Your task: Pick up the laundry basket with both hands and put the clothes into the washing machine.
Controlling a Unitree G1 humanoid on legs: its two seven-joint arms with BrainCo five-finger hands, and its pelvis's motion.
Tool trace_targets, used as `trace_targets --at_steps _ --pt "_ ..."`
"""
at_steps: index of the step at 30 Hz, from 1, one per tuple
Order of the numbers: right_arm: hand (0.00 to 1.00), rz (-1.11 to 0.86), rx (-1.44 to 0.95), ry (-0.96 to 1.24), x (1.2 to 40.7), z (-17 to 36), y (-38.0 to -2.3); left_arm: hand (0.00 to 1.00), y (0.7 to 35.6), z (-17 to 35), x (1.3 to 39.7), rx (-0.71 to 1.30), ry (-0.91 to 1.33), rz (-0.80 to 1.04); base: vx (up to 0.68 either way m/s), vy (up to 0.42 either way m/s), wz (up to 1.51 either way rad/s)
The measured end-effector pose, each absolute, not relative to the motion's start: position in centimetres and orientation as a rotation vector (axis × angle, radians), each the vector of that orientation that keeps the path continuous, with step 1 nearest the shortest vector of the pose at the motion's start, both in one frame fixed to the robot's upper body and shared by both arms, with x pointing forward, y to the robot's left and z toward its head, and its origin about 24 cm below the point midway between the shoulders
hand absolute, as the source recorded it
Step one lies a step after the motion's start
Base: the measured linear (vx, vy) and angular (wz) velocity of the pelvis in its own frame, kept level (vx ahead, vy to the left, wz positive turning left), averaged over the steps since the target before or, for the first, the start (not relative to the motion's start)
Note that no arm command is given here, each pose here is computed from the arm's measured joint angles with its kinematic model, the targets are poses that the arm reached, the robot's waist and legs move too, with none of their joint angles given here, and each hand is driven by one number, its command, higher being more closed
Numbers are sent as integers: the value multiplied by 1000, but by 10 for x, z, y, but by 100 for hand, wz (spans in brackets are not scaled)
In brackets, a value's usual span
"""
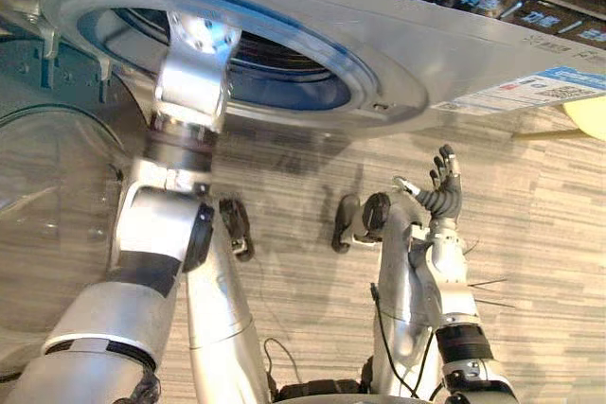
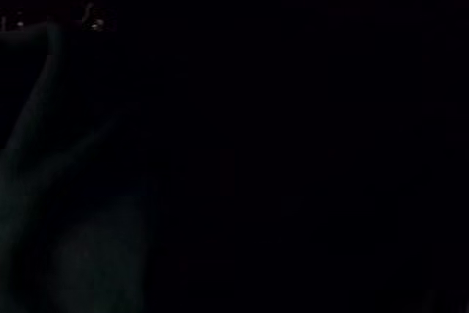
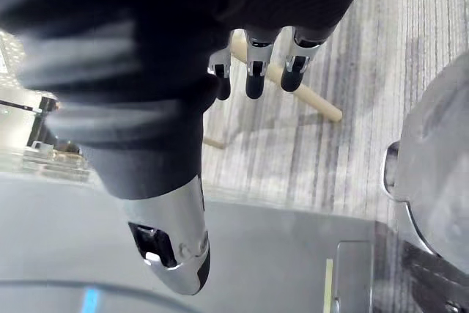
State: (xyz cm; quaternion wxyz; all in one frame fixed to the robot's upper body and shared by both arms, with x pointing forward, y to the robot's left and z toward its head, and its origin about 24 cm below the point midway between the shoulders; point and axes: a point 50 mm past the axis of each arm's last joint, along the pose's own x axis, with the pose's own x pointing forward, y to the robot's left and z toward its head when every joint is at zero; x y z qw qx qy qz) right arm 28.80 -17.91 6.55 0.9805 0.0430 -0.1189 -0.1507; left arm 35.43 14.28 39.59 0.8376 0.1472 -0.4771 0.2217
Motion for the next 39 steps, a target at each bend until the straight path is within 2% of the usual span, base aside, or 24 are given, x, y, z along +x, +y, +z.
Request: trace_targets --at_steps 1,4,6,12,19,24,28,31,35,39 --pt "0 -302 88 -240 288 65 -179 0 144 395 356 330 -1002 475 18 -28 -6" --pt "0 -287 102 -245 288 65 -179 0 151 374 377 569 -848 508 41 -36 -4" --pt "0 -265 106 -245 288 65 -179 0 152 353 394 743 -695 466 18 -14 0" --pt "0 -231 130 -222 289 61 -178 0 149 315 409 918 -524 334 4 -5 0" --pt "0 -223 125 -199 289 58 -177 0 161 272 413 968 -388 284 14 -21 0" --pt "0 -199 122 -187 290 57 -174 0 164 270 404 966 -447 293 26 -47 0" --pt "0 -197 118 -182 289 56 -171 0 178 257 393 860 -461 331 39 -53 -1" --pt "0 -201 110 -158 285 49 -168 0 179 224 380 702 -450 346 58 -54 0" --pt "0 -238 91 -73 270 29 -172 0 169 129 350 433 -262 310 75 -61 3" --pt "0 -267 13 184 234 -27 -181 0 166 25 291 208 49 270 138 -75 12"
